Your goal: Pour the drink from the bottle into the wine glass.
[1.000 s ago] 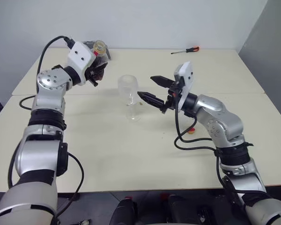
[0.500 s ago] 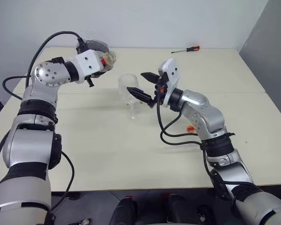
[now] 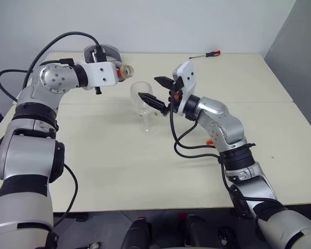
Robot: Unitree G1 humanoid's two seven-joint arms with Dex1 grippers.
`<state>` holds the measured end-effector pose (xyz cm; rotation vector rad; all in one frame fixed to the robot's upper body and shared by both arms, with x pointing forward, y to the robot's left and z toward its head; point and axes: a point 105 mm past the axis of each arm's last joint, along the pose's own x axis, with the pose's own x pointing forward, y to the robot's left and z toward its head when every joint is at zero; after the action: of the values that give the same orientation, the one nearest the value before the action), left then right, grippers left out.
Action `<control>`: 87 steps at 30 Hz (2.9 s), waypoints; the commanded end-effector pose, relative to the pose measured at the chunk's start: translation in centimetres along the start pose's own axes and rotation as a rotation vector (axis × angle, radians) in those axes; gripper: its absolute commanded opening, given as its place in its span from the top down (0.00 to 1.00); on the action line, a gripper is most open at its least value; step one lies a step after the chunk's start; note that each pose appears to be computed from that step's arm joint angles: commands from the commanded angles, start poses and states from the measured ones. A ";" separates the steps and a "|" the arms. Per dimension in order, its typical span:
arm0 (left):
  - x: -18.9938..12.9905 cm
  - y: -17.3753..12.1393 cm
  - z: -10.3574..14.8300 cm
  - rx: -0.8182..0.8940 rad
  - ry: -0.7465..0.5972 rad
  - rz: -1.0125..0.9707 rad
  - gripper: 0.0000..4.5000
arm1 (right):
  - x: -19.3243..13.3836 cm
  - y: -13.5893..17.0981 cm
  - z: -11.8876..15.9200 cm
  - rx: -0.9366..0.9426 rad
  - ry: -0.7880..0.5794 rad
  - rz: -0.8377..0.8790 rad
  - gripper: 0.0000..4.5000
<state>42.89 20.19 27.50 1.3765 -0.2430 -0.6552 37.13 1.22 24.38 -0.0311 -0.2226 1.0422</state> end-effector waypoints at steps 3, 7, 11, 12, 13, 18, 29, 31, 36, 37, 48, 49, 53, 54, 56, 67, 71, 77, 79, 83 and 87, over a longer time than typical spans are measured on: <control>-0.7 2.9 1.0 0.102 -0.003 0.071 0.78 | 0.3 0.1 2.4 -0.037 -0.075 0.006 0.00; -0.5 2.9 1.2 0.155 0.002 0.057 0.78 | 0.4 0.2 2.4 -0.034 -0.079 0.008 0.00; -0.3 3.0 1.5 0.200 0.008 0.056 0.78 | 0.5 0.4 2.4 -0.032 -0.082 0.013 0.00; -0.2 3.1 1.6 0.212 0.009 0.055 0.78 | 0.5 0.4 2.5 -0.031 -0.083 0.014 0.00; -0.2 3.1 1.6 0.226 0.010 0.052 0.78 | 0.5 0.4 2.5 -0.032 -0.084 0.015 0.00; -0.3 3.4 1.6 0.264 0.023 0.051 0.78 | 0.5 0.4 2.5 -0.035 -0.085 0.016 0.00; -0.4 3.8 1.6 0.332 0.048 0.044 0.78 | 0.5 0.6 2.4 -0.036 -0.086 0.020 0.00; -0.4 3.8 1.6 0.336 0.047 0.042 0.78 | 0.5 0.6 2.4 -0.035 -0.087 0.018 0.00; -0.3 4.0 1.9 0.356 0.044 0.041 0.78 | 0.4 0.6 2.3 -0.034 -0.085 0.017 0.00; -0.3 4.1 1.9 0.359 0.044 0.041 0.78 | 0.4 0.6 2.3 -0.035 -0.085 0.017 0.00; -0.4 4.3 1.9 0.393 0.059 0.037 0.78 | 0.4 0.5 2.3 -0.039 -0.086 0.008 0.00; -0.4 4.4 1.9 0.396 0.061 0.037 0.78 | 0.4 0.4 2.3 -0.039 -0.086 0.007 0.00; -0.4 4.5 1.9 0.408 0.065 0.039 0.78 | 0.4 0.3 2.4 -0.042 -0.087 0.005 0.00; -0.4 4.5 1.9 0.411 0.066 0.038 0.78 | 0.4 0.3 2.4 -0.043 -0.087 0.005 0.00; -0.4 4.5 1.9 0.417 0.069 0.038 0.78 | 0.4 0.3 2.4 -0.044 -0.088 0.004 0.00; -0.4 4.9 1.9 0.446 0.083 0.042 0.78 | 0.5 0.3 2.5 -0.043 -0.092 0.005 0.00; -0.5 5.1 1.9 0.453 0.091 0.044 0.78 | 0.5 0.2 2.4 -0.043 -0.089 0.000 0.00; -0.5 5.1 2.0 0.467 0.091 0.040 0.78 | 0.4 0.3 2.4 -0.044 -0.090 0.000 0.00; -0.5 5.2 2.0 0.469 0.090 0.041 0.78 | 0.4 0.3 2.4 -0.043 -0.092 0.000 0.00; -0.5 5.2 2.0 0.477 0.092 0.039 0.78 | 0.4 0.5 2.4 -0.043 -0.094 0.006 0.00; -0.6 5.3 1.9 0.482 0.096 0.041 0.78 | 0.4 0.6 2.4 -0.041 -0.095 0.009 0.00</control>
<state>43.35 18.89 30.35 1.8472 -0.3116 -0.5885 37.05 1.63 24.72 -0.0160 -0.2459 1.0405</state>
